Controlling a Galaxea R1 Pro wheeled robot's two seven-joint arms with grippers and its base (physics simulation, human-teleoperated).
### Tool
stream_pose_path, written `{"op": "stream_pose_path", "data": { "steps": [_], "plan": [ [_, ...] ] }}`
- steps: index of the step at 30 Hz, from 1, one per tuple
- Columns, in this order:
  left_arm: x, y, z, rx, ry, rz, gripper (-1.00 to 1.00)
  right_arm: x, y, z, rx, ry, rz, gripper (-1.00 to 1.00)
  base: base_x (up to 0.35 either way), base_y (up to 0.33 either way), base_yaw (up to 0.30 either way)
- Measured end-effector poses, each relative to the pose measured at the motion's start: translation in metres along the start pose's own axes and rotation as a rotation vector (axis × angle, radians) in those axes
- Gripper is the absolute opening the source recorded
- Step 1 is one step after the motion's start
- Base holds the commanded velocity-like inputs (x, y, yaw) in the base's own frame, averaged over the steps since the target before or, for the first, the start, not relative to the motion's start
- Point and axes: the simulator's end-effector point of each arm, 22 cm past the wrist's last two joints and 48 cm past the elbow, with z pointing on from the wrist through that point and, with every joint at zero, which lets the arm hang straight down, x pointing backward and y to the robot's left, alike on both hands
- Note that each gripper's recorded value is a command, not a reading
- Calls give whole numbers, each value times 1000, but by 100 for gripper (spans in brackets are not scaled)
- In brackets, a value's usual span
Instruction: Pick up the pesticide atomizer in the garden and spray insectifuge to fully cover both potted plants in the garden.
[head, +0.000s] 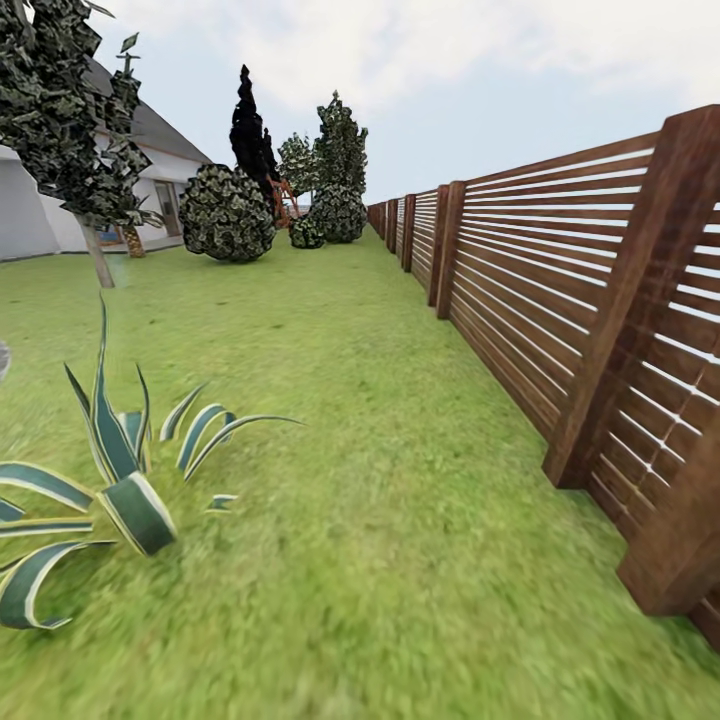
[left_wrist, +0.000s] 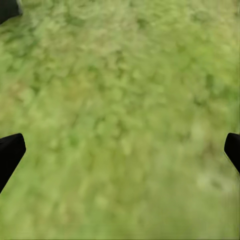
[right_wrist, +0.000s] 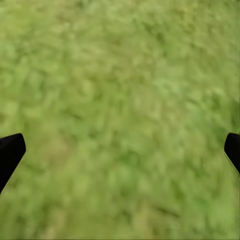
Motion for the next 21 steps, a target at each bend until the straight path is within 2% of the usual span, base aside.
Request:
{"op": "stream_pose_path", "data": {
  "steps": [21],
  "plan": [
    [0, 0, 0, 2, 0, 1, 100, 0, 0, 0, 0, 0, 0, 100, 336, -97, 0]
  ]
}}
